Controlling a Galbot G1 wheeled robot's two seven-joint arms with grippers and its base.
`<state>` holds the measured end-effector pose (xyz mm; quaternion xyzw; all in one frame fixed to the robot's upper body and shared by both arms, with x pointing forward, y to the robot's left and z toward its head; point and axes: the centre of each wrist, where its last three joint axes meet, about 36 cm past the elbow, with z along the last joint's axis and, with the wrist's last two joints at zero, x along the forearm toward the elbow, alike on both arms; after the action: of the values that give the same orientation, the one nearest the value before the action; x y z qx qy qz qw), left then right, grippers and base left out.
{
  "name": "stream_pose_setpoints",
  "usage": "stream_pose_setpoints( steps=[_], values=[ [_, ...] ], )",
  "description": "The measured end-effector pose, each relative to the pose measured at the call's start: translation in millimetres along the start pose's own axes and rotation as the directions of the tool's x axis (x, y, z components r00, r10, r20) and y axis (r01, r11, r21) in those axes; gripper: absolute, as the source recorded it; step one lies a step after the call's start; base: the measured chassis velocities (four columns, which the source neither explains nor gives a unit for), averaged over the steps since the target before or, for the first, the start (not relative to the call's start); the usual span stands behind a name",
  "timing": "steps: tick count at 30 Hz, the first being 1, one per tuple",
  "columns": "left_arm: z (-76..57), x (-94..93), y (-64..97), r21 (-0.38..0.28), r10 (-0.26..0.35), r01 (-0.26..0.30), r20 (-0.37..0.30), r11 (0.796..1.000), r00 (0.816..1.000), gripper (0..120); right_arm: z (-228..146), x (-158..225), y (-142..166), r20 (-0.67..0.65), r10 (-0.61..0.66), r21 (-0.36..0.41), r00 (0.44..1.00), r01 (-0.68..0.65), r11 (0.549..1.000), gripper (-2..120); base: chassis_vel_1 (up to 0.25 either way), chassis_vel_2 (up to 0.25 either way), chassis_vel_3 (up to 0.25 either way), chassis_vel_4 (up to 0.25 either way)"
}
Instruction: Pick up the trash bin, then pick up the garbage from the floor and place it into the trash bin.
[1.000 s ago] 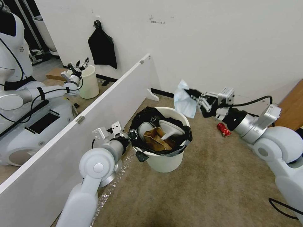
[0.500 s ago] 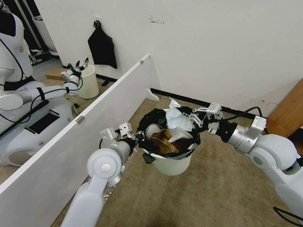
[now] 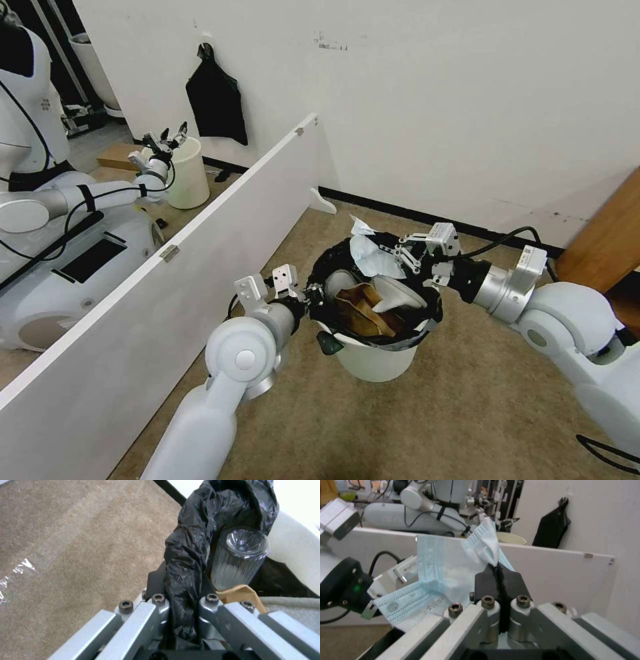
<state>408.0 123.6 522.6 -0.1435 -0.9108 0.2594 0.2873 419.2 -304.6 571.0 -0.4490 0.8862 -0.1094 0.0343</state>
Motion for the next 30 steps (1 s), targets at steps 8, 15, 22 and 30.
stream_pose_setpoints(
  steps=[8,15,22,30],
  values=[
    [0.8,-4.8,-3.8,-0.009,0.006,-0.006,-0.007,1.000,1.000,4,3.3,1.9,-0.9,-0.031,-0.018,0.003,0.999,0.018,1.000,0,0.000,0.000,0.000,0.000],
    [0.9,-5.7,-4.0,-0.008,0.004,-0.004,-0.004,1.000,1.000,4,14.6,1.9,-4.2,-0.056,-0.014,-0.005,0.998,0.013,1.000,0,0.000,0.000,0.000,0.000],
    [-0.6,-6.7,-2.1,-0.008,0.002,-0.002,0.001,1.000,1.000,4,37.4,-0.8,-1.6,-0.102,-0.029,-0.025,0.994,0.026,0.999,0,0.000,0.000,0.000,0.000],
    [-2.8,-7.4,-2.8,-0.003,0.008,-0.008,0.009,1.000,1.000,4,61.3,-8.7,0.3,-0.135,-0.043,-0.052,0.990,0.037,0.998,0,0.000,0.000,0.000,0.000]
  ],
)
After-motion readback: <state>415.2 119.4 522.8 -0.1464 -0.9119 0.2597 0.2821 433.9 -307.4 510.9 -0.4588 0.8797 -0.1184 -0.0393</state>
